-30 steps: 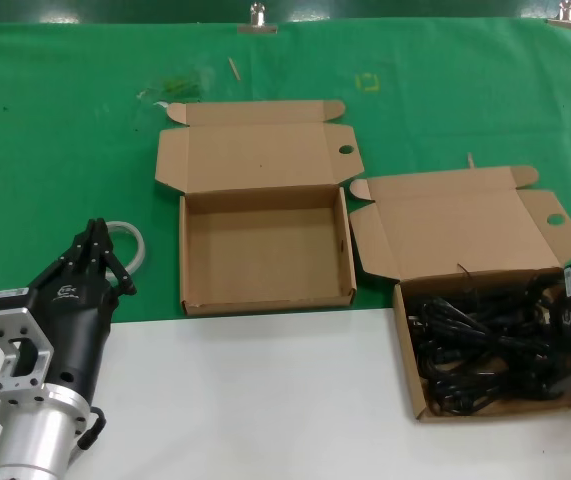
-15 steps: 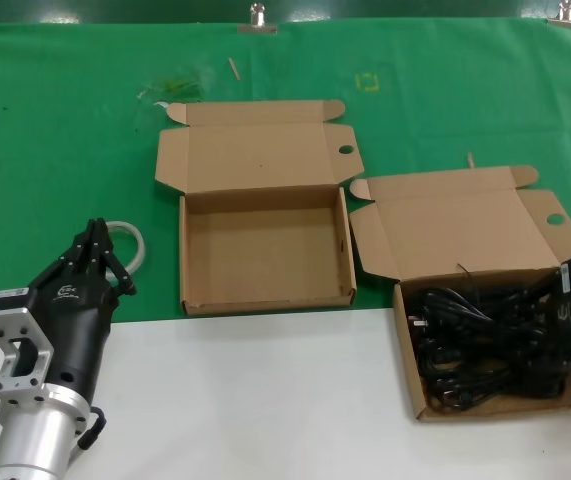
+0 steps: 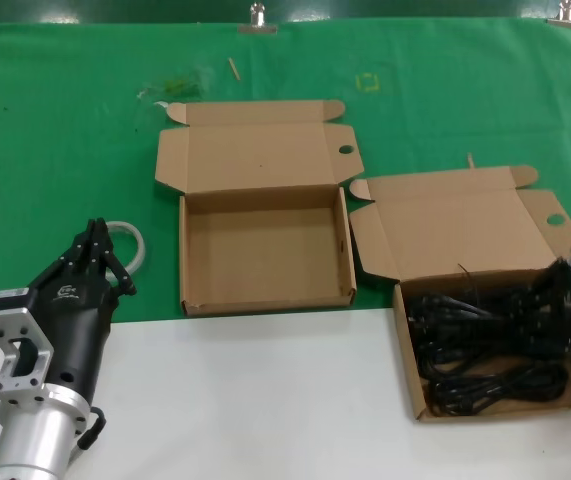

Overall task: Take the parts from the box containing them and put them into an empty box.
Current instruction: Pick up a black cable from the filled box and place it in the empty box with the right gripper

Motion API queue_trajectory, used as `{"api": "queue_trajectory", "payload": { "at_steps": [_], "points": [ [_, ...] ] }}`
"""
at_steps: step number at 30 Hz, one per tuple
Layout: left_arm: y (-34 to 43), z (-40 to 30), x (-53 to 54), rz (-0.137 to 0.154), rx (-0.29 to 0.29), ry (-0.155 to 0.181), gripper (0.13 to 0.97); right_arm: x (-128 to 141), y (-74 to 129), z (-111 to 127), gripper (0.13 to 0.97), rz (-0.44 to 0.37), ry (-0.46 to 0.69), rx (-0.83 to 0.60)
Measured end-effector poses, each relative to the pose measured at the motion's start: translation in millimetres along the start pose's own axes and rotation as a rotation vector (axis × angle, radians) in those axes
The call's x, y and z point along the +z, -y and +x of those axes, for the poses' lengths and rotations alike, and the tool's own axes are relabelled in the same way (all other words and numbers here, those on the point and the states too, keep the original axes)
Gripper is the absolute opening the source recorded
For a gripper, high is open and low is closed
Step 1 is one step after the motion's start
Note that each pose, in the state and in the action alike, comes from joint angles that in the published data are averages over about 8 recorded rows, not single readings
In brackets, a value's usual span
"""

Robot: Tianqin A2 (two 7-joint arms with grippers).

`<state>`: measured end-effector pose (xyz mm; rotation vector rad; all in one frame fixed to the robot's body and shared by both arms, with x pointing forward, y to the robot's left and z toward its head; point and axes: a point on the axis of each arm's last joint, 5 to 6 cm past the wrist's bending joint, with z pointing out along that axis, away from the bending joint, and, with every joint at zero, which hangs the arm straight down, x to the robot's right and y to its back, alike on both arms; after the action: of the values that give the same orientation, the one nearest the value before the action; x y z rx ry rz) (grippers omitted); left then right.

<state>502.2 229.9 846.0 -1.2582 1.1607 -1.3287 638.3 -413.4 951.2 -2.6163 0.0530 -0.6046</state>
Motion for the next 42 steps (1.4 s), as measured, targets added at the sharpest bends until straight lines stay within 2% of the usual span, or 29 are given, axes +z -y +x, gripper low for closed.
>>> {"api": "queue_trajectory", "payload": {
  "at_steps": [8,15,30,37,42],
  "points": [
    [0.0,0.0,0.0,0.000,0.000,0.000,0.156,-18.2,28.0,17.3,0.207,0.053,-0.028,-0.030],
    [0.0,0.0,0.0,0.000,0.000,0.000,0.156,-7.6,64.4,27.7,0.207,0.106,-0.080,-0.076],
    [0.0,0.0,0.0,0.000,0.000,0.000,0.156,69.2,153.5,50.7,0.207,0.191,-0.136,-0.219],
    [0.0,0.0,0.0,0.000,0.000,0.000,0.156,113.3,186.9,60.0,0.207,0.207,-0.149,-0.271],
    [0.0,0.0,0.0,0.000,0.000,0.000,0.156,141.5,202.7,60.4,0.207,0.204,-0.154,-0.298]
  ]
}}
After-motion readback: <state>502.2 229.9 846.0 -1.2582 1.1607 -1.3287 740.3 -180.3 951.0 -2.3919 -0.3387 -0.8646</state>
